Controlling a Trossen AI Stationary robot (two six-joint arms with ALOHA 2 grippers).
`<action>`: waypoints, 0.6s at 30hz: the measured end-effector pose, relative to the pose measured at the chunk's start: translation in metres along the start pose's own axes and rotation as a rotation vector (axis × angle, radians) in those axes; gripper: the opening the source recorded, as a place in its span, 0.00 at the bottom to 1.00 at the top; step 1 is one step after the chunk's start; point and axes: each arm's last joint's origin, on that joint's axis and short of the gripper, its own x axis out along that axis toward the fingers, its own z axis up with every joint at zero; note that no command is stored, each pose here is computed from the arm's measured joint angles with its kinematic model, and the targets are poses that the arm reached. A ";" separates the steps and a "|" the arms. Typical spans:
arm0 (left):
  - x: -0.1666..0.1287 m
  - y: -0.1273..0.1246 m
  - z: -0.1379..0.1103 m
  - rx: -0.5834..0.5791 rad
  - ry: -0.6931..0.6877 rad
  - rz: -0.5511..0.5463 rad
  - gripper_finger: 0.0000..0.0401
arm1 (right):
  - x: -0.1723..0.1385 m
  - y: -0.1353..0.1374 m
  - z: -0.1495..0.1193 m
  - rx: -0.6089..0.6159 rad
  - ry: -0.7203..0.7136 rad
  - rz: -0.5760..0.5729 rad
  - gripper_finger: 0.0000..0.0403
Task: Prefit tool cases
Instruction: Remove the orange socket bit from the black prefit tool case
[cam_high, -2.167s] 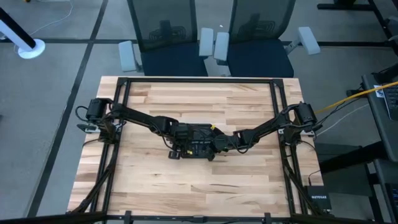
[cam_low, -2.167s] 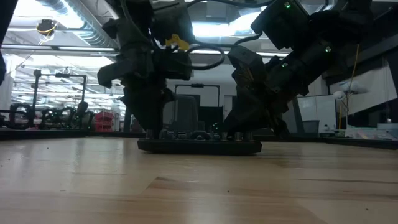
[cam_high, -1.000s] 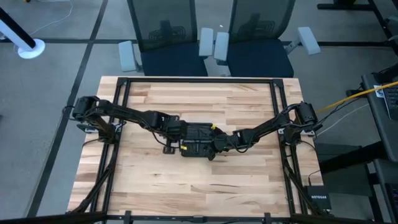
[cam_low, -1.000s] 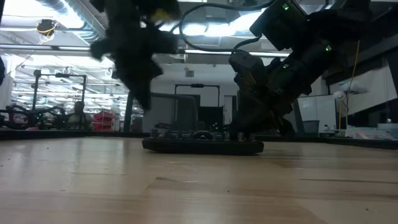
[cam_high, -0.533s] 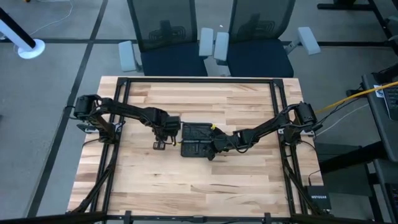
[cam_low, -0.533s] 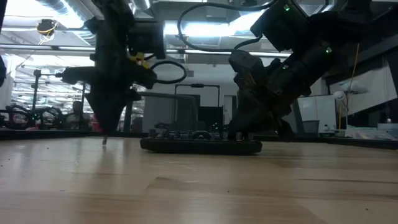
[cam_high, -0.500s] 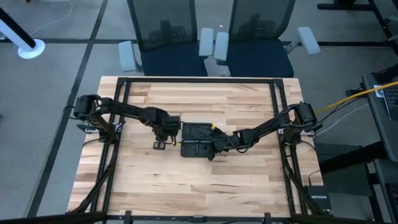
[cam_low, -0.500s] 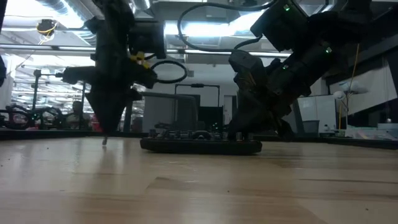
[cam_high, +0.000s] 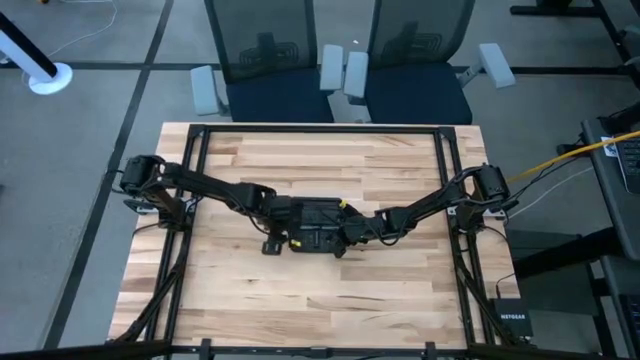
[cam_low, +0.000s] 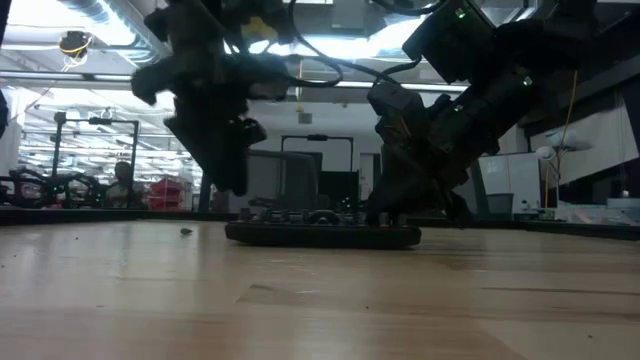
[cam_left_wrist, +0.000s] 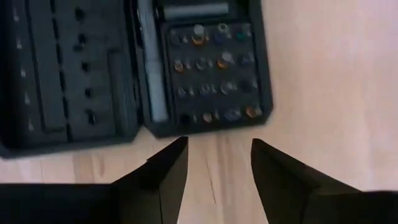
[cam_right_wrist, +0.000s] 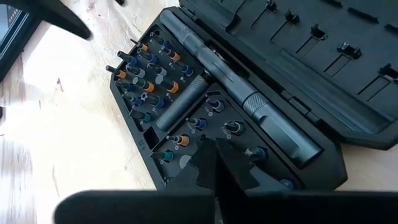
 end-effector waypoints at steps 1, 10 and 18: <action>0.003 0.000 0.001 0.001 0.000 0.020 0.41 | 0.000 0.000 0.000 -0.001 0.000 0.004 0.00; 0.014 0.004 0.002 -0.016 0.006 0.053 0.36 | 0.000 0.001 0.000 -0.004 0.002 0.008 0.00; 0.013 -0.009 0.004 0.026 -0.007 0.022 0.16 | 0.000 0.001 0.000 -0.005 0.001 0.008 0.00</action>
